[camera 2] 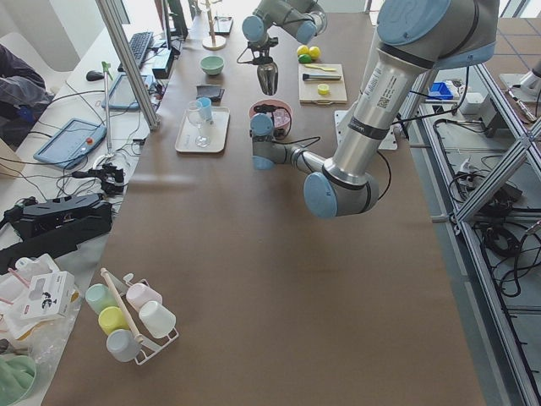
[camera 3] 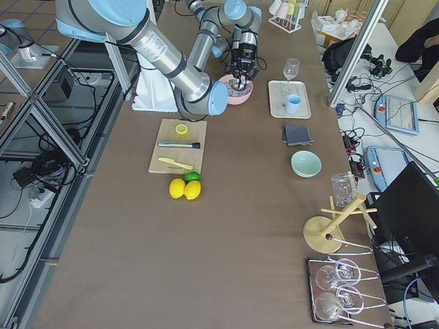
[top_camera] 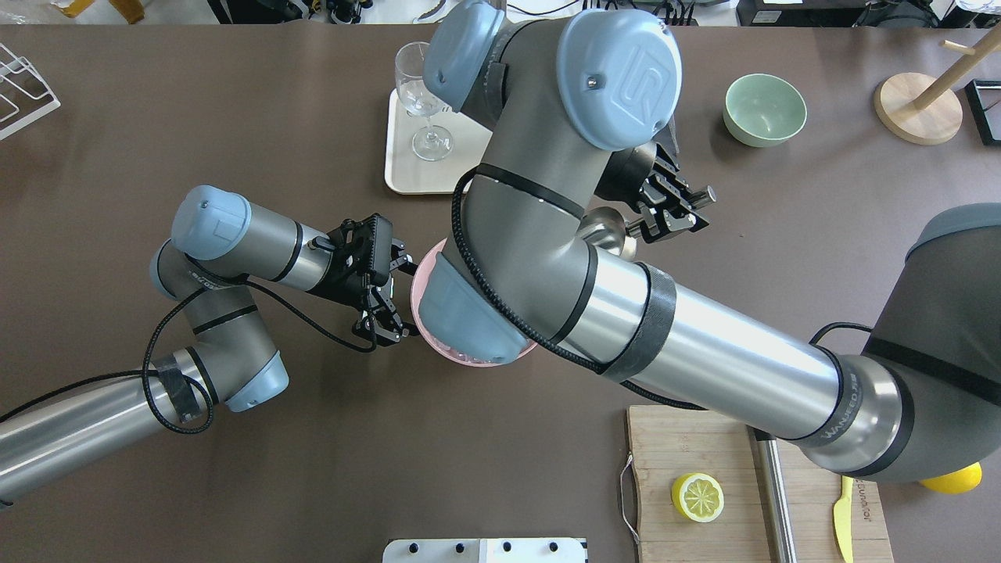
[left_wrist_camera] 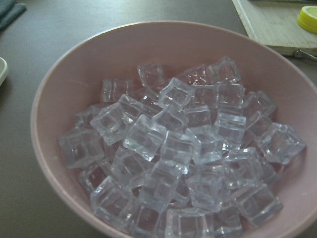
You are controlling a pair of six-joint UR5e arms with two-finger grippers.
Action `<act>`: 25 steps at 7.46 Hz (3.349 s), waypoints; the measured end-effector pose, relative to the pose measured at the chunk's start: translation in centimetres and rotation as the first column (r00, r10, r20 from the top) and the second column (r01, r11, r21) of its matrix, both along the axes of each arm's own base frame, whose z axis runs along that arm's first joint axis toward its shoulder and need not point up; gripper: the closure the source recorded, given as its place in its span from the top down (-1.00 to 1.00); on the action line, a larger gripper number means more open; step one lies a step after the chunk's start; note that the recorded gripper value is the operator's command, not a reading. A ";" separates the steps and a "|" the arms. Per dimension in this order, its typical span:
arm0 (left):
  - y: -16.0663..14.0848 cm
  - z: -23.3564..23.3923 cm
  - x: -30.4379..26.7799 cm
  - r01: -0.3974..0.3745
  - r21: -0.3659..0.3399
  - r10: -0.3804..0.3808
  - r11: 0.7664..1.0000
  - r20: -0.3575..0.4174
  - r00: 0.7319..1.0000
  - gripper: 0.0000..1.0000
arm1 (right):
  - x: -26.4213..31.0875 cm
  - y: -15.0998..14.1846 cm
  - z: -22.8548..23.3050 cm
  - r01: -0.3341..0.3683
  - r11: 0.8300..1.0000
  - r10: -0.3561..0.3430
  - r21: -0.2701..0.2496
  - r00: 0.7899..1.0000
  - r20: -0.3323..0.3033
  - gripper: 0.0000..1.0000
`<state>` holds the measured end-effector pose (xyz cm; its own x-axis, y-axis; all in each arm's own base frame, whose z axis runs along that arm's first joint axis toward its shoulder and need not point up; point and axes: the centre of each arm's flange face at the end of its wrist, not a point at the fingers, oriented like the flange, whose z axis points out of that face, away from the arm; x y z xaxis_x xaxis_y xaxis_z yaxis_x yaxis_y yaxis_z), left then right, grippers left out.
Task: Put ice in cup with scoop
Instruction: 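Swing the right gripper with the scoop over the pink bowl, then lower the scoop with the right gripper down into the ice cubes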
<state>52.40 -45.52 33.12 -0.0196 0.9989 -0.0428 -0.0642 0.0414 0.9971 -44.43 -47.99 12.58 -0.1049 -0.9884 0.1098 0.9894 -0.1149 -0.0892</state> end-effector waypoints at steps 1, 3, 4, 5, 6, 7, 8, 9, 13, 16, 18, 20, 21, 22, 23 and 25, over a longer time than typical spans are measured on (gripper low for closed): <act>0.0 -0.1 0.2 0.003 0.000 -0.003 1.000 0.000 1.000 0.96 | -1.8 1.5 -0.4 -0.011 1.000 0.011 -0.002 1.000 -0.027 -1.00; -0.1 0.0 0.5 0.005 -0.003 -0.005 1.000 0.004 1.000 0.96 | -3.0 3.0 -0.4 -0.022 1.000 0.021 -0.003 0.998 -0.053 -1.00; -0.1 0.0 0.6 0.004 -0.004 -0.004 1.000 0.005 1.000 0.96 | -3.0 3.2 -0.1 -0.024 1.000 0.024 -0.005 0.998 -0.060 -1.00; -0.1 0.0 0.6 0.004 -0.003 -0.004 1.000 0.005 1.000 0.96 | -3.0 3.2 0.2 -0.026 1.000 0.026 -0.005 0.997 -0.069 -1.00; -0.1 -0.1 0.6 0.004 -0.003 -0.004 1.000 0.004 1.000 0.96 | -3.0 3.2 0.5 -0.028 1.000 0.028 -0.003 0.997 -0.076 -1.00; -0.1 -0.1 0.6 0.004 -0.003 -0.004 1.000 0.004 1.000 0.96 | -3.0 3.1 0.7 -0.036 0.999 0.036 0.002 0.996 -0.084 -1.00; -0.1 -0.1 0.6 0.004 -0.003 -0.004 1.000 0.004 1.000 0.96 | -3.1 3.1 0.8 -0.052 0.999 0.053 0.009 0.994 -0.091 -1.00; -0.1 0.0 0.6 0.004 -0.003 -0.004 1.000 0.004 1.000 0.96 | -3.1 3.0 0.9 -0.063 0.998 0.064 0.013 0.993 -0.097 -1.00; -0.1 0.0 0.6 0.004 -0.002 -0.004 1.000 0.004 1.000 0.96 | -4.2 2.2 1.7 -0.102 0.994 0.105 0.024 0.987 -0.124 -1.00; -0.1 0.0 0.5 0.004 -0.001 -0.004 1.000 0.003 1.000 0.96 | -5.4 1.4 1.6 -0.114 0.993 0.117 0.028 0.986 -0.122 -1.00; -0.1 0.0 0.5 0.004 -0.001 -0.004 1.000 0.003 1.000 0.96 | -6.3 1.0 1.5 -0.134 0.990 0.137 0.031 0.984 -0.113 -1.00; -0.1 0.0 0.5 0.004 0.000 -0.004 1.000 0.003 1.000 0.96 | -7.2 0.6 1.5 -0.145 0.989 0.147 0.037 0.985 -0.094 -1.00; -0.1 0.1 0.5 0.004 0.000 -0.004 1.000 0.004 1.000 0.96 | -7.9 0.8 1.4 -0.140 0.989 0.143 0.043 0.987 -0.076 -1.00; -0.1 0.1 0.5 0.004 0.000 -0.004 1.000 0.004 1.000 0.96 | -8.4 1.0 1.4 -0.137 0.989 0.140 0.049 0.989 -0.053 -1.00; -0.1 0.2 0.4 0.004 0.003 -0.004 1.000 0.001 1.000 0.96 | -8.9 1.0 1.4 -0.137 0.989 0.138 0.054 0.990 -0.032 -1.00; 0.0 0.4 0.2 0.010 0.009 -0.010 1.000 -0.007 1.000 0.96 | -9.5 1.0 1.8 -0.138 0.989 0.138 0.051 0.990 -0.009 -1.00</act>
<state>52.63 -45.55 33.52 -0.0095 0.9994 -0.0331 -0.0567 0.0326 0.9979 -53.94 -47.01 14.35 0.0341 -0.9976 0.0607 0.9942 0.0277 -0.1039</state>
